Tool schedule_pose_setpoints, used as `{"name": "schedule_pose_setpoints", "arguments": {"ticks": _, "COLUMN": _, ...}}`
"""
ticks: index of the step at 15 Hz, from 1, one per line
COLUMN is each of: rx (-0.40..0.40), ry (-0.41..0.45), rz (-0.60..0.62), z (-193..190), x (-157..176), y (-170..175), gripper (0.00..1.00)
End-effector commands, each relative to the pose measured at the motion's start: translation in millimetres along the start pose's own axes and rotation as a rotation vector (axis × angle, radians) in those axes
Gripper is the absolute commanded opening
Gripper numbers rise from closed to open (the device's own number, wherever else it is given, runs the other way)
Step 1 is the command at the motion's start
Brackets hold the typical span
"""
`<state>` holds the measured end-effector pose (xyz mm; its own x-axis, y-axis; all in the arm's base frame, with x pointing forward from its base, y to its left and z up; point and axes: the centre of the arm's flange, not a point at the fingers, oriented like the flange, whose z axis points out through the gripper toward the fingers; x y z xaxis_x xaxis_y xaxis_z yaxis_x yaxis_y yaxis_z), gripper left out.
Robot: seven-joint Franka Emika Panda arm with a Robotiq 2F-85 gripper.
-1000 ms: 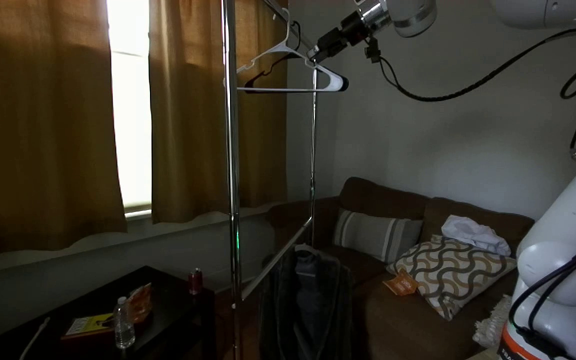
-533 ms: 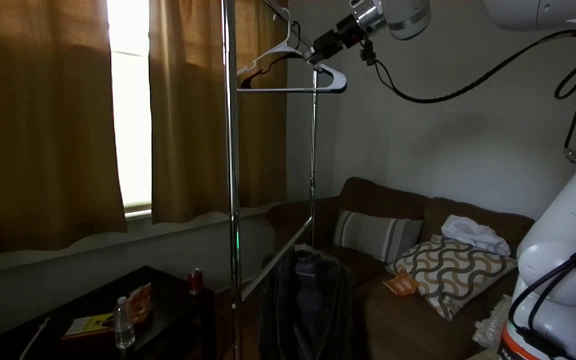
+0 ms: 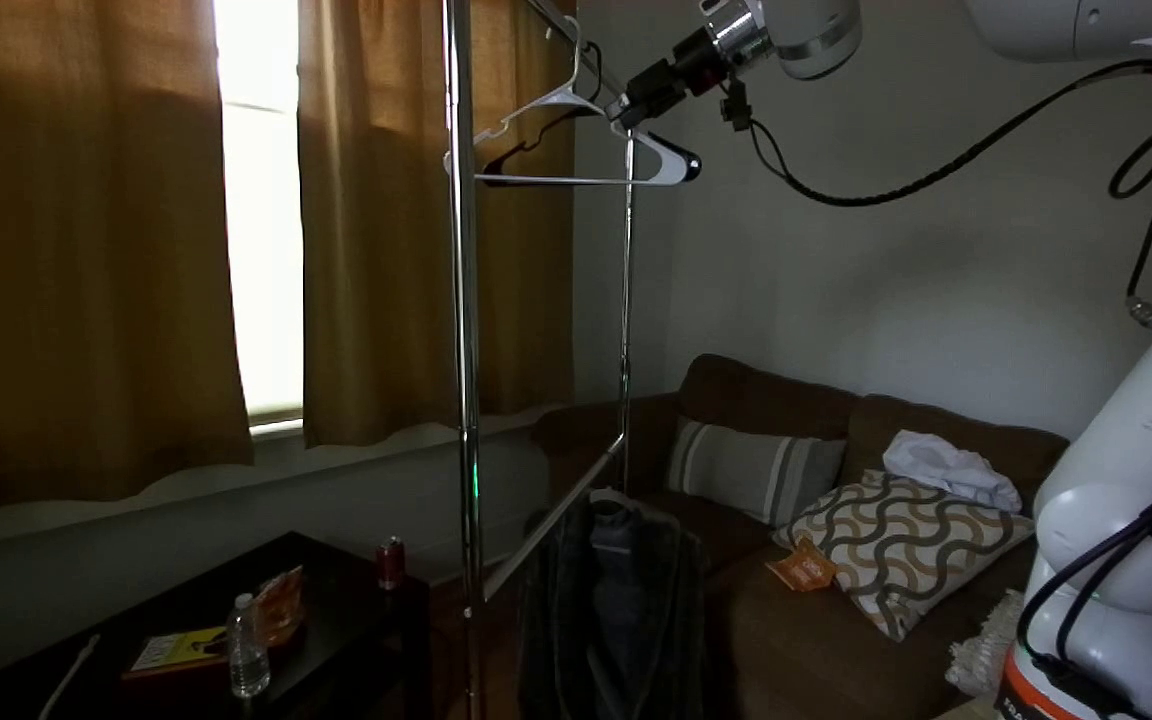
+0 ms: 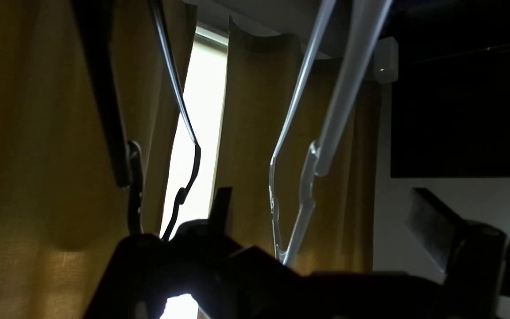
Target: Hang the white and black coat hanger on the bottom railing
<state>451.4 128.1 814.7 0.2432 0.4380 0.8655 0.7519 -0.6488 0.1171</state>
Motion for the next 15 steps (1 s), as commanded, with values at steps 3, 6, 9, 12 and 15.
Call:
{"name": "schedule_pose_setpoints", "arguments": {"ticks": 3, "rx": 0.0, "ry": 0.0, "rz": 0.0, "z": 0.0, "x": 0.0, "y": 0.0, "gripper": 1.0}}
{"name": "schedule_pose_setpoints", "arguments": {"ticks": 6, "rx": 0.0, "ry": 0.0, "rz": 0.0, "z": 0.1, "x": 0.0, "y": 0.0, "gripper": 1.0}}
{"name": "schedule_pose_setpoints", "arguments": {"ticks": 9, "rx": 0.004, "ry": -0.004, "rz": -0.003, "z": 6.4, "x": 5.0, "y": 0.3, "gripper": 1.0}}
{"name": "schedule_pose_setpoints", "arguments": {"ticks": 12, "rx": 0.019, "ry": 0.015, "rz": -0.007, "z": 20.5, "x": 17.4, "y": 1.0, "gripper": 1.0}}
{"name": "schedule_pose_setpoints", "arguments": {"ticks": 15, "rx": 0.022, "ry": 0.019, "rz": -0.022, "z": 33.7, "x": 28.6, "y": 0.9, "gripper": 1.0}}
